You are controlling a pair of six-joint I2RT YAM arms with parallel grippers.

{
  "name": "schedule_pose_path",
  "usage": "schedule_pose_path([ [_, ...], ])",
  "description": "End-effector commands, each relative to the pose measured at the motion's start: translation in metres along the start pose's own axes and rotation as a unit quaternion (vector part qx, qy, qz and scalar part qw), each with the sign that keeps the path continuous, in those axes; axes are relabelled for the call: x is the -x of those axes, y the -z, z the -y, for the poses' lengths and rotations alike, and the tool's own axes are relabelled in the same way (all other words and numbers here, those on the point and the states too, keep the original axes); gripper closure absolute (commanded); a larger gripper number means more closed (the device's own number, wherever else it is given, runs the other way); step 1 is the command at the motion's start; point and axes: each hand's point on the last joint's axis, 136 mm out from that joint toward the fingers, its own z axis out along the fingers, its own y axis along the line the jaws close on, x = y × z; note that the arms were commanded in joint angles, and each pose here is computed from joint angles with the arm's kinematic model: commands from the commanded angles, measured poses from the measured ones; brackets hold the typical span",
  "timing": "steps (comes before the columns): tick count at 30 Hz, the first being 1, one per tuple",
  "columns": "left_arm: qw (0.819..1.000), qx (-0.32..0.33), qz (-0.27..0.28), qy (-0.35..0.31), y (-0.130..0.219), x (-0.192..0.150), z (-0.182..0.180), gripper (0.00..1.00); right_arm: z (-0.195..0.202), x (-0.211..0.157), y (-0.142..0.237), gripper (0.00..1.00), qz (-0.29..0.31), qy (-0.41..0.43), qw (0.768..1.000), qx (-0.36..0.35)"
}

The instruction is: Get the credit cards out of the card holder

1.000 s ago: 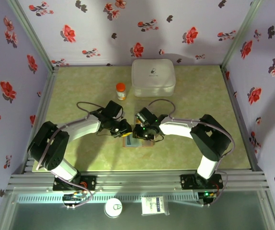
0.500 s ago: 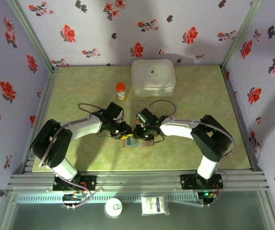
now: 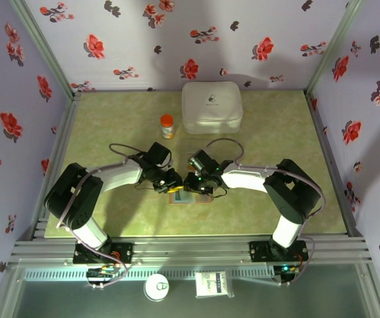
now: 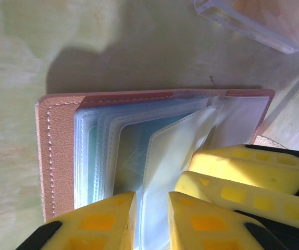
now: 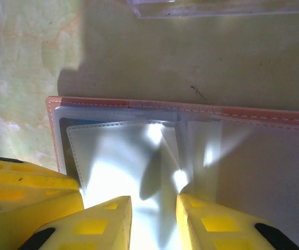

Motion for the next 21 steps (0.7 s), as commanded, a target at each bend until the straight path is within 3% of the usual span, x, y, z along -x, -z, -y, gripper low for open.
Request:
schedule_pose_path([
  [1,1.0,0.001,-0.011,0.008,-0.007,-0.006,-0.004,0.79,0.0,-0.003,0.005,0.71,0.0,-0.011,1.0,0.004],
  [11,1.0,-0.006,-0.006,0.007,-0.005,-0.003,0.001,0.86,-0.001,-0.001,0.009,0.71,0.003,-0.013,1.0,0.011],
  [21,1.0,-0.015,0.0,0.001,0.003,-0.002,0.01,0.86,-0.006,0.004,0.021,0.71,0.023,-0.011,0.999,0.03],
])
